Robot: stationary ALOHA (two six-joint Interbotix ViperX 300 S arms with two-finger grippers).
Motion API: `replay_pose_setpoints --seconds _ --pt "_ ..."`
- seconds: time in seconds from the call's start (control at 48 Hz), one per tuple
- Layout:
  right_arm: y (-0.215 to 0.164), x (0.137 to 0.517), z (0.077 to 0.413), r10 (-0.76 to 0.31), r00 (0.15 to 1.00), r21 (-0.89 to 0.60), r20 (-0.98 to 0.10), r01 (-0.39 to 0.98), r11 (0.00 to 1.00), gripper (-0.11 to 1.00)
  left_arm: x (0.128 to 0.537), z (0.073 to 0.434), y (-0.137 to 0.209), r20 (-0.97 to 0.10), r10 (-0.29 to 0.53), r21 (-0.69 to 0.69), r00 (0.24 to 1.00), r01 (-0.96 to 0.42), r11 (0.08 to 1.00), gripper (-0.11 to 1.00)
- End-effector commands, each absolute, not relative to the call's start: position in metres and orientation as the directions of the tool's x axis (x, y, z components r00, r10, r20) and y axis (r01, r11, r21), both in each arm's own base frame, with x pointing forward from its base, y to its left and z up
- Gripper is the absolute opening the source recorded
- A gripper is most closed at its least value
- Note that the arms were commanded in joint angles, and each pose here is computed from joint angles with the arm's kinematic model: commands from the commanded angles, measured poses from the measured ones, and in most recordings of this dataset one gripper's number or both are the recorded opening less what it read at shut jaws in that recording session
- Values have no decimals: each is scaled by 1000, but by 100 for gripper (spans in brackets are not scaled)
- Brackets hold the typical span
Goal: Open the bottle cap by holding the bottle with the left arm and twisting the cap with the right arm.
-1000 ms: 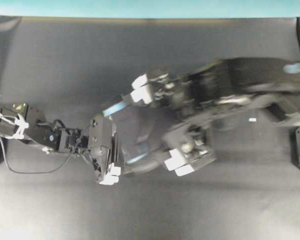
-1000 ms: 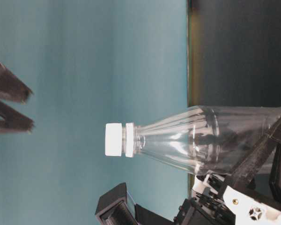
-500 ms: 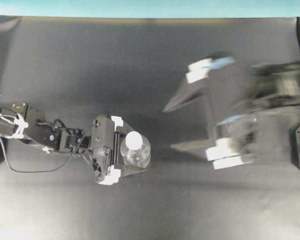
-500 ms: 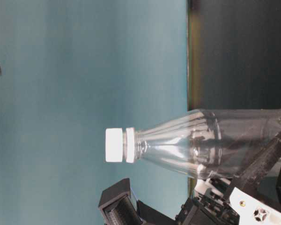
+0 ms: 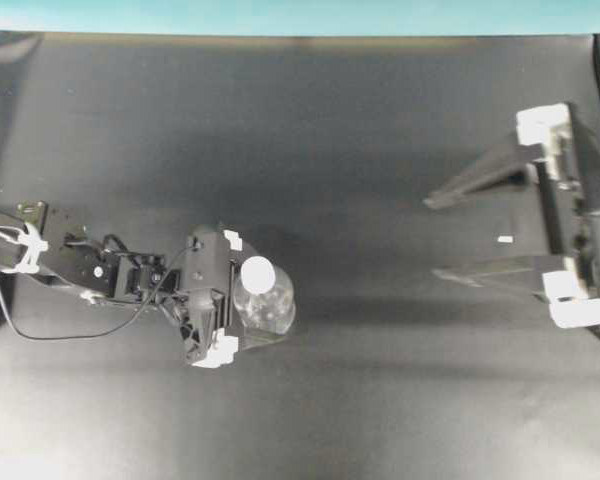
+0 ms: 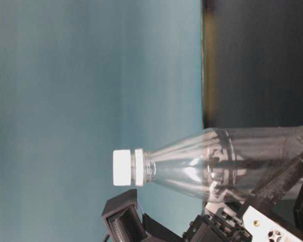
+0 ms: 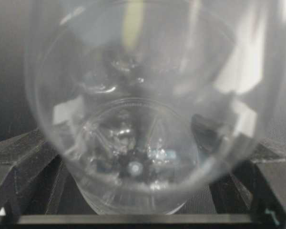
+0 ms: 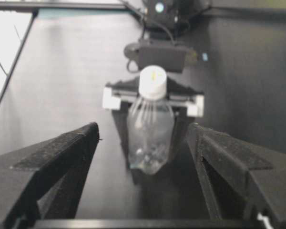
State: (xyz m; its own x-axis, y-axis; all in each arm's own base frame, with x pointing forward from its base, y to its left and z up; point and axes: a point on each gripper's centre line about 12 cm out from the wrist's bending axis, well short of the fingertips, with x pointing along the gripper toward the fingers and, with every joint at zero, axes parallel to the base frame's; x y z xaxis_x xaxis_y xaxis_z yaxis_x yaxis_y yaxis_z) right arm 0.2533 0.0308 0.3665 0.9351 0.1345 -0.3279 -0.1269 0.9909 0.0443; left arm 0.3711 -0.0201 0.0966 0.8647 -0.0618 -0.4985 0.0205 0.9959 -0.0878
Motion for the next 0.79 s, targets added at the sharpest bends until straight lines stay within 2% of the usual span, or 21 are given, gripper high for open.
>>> replay_pose_setpoints --seconds 0.0,0.187,0.521,0.771 --pt "32 243 368 144 943 60 -299 -132 989 73 375 106 -18 -474 -58 -88 878 18 996 96" --pt "28 220 340 138 938 59 -318 -126 990 73 377 109 -15 -468 -51 -89 882 10 996 96" --pt "23 192 312 124 971 56 -203 -114 992 72 379 109 -12 -468 -43 -79 883 6 997 96" --pt "20 183 296 113 972 58 -208 -103 993 72 377 108 -12 -478 -42 -86 877 1 996 96"
